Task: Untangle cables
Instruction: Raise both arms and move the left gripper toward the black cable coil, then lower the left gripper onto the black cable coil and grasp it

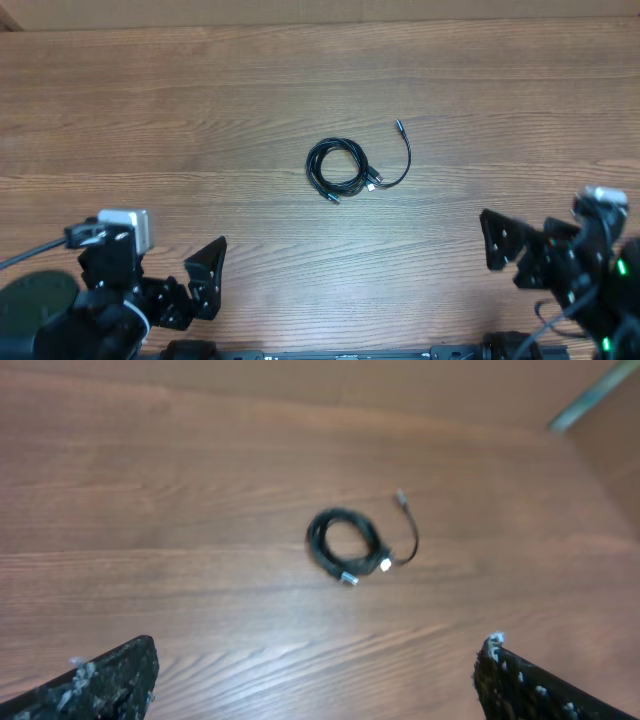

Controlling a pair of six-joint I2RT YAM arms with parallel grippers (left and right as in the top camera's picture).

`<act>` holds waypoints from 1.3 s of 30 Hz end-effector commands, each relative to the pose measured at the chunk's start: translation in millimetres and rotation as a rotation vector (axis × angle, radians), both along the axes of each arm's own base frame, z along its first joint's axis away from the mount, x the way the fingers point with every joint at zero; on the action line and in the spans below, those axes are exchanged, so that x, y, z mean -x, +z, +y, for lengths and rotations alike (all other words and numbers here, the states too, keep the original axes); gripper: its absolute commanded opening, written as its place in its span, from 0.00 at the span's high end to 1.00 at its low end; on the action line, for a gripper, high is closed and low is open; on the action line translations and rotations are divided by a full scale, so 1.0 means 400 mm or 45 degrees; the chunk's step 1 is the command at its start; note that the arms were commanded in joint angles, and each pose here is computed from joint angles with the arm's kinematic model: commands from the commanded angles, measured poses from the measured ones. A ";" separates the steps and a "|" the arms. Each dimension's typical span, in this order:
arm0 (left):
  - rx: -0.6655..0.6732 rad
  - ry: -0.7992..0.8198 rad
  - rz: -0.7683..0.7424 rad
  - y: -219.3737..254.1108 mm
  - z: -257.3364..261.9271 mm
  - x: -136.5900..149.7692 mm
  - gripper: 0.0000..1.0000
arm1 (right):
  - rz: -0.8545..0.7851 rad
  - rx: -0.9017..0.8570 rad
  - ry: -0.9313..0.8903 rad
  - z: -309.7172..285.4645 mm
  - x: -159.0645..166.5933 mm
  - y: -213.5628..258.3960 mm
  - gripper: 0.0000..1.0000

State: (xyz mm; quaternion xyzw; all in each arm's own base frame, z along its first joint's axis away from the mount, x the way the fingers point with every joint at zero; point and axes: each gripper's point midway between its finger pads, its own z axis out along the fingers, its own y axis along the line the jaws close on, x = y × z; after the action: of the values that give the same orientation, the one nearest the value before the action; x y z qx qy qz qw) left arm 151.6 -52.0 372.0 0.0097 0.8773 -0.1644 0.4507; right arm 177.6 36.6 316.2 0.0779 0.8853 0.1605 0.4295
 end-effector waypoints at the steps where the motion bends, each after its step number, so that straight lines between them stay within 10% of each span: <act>1: -0.148 -0.034 0.069 -0.030 0.017 -0.044 0.00 | 0.042 0.011 0.034 0.007 -0.041 0.005 0.00; 31: -0.016 -0.582 0.534 -0.300 -0.225 -0.405 0.07 | -0.095 -0.035 0.292 0.083 -0.089 0.057 0.00; 39: -0.316 -0.565 0.623 -0.453 -0.330 -0.464 0.07 | -0.105 -0.034 0.293 0.083 -0.091 0.061 0.00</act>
State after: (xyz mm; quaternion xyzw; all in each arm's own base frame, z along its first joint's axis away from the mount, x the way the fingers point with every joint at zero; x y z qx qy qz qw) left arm 330.0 -182.7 204.2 0.2129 0.9379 -0.2112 0.1742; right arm 216.8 67.0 325.8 -0.0099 0.8777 0.2224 0.4244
